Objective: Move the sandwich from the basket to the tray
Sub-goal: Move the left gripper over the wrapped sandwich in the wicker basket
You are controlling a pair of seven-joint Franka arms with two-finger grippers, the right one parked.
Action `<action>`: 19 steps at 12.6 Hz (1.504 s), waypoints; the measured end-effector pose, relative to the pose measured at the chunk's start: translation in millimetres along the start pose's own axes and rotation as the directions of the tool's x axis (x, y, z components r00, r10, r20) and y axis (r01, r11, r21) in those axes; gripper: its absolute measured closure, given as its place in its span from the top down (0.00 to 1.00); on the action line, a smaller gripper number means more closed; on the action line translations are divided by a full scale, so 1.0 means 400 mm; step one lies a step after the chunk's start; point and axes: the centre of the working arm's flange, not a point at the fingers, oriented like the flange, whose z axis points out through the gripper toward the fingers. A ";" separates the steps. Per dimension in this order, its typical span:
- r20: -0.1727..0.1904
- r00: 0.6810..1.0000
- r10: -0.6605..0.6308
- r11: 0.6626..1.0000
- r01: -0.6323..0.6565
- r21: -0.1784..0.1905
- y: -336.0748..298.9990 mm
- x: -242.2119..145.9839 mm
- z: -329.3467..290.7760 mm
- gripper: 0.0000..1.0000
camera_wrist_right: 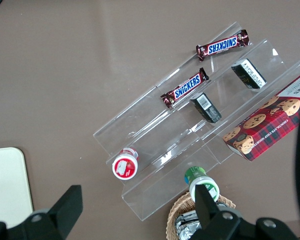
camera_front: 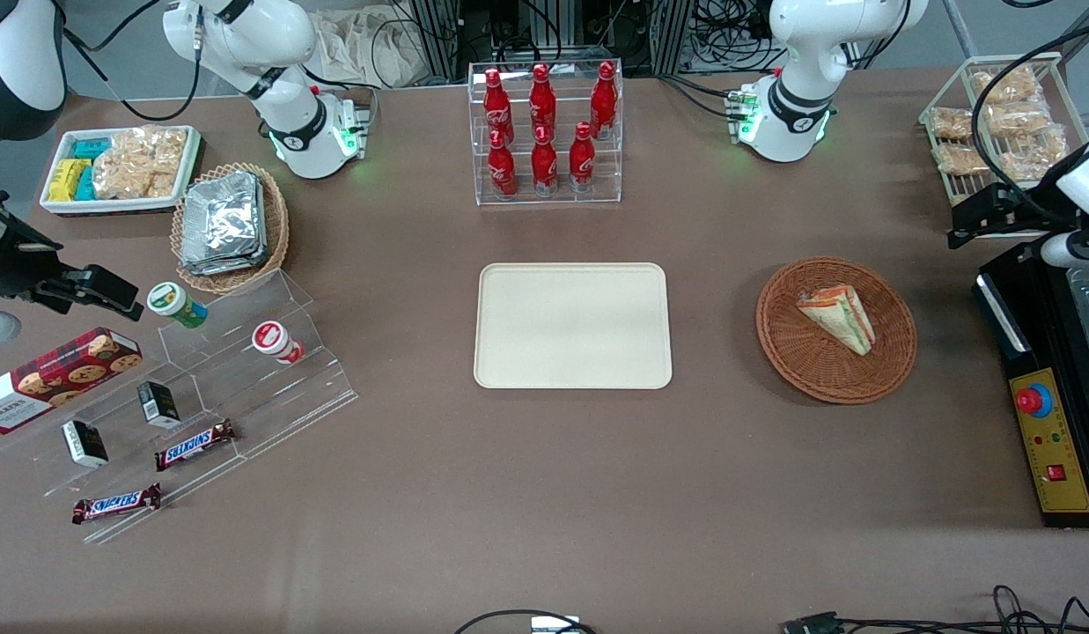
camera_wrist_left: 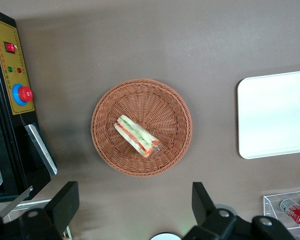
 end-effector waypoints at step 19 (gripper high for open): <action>0.007 0.874 -0.486 0.873 0.486 0.036 -0.012 -0.119 0.493 1.00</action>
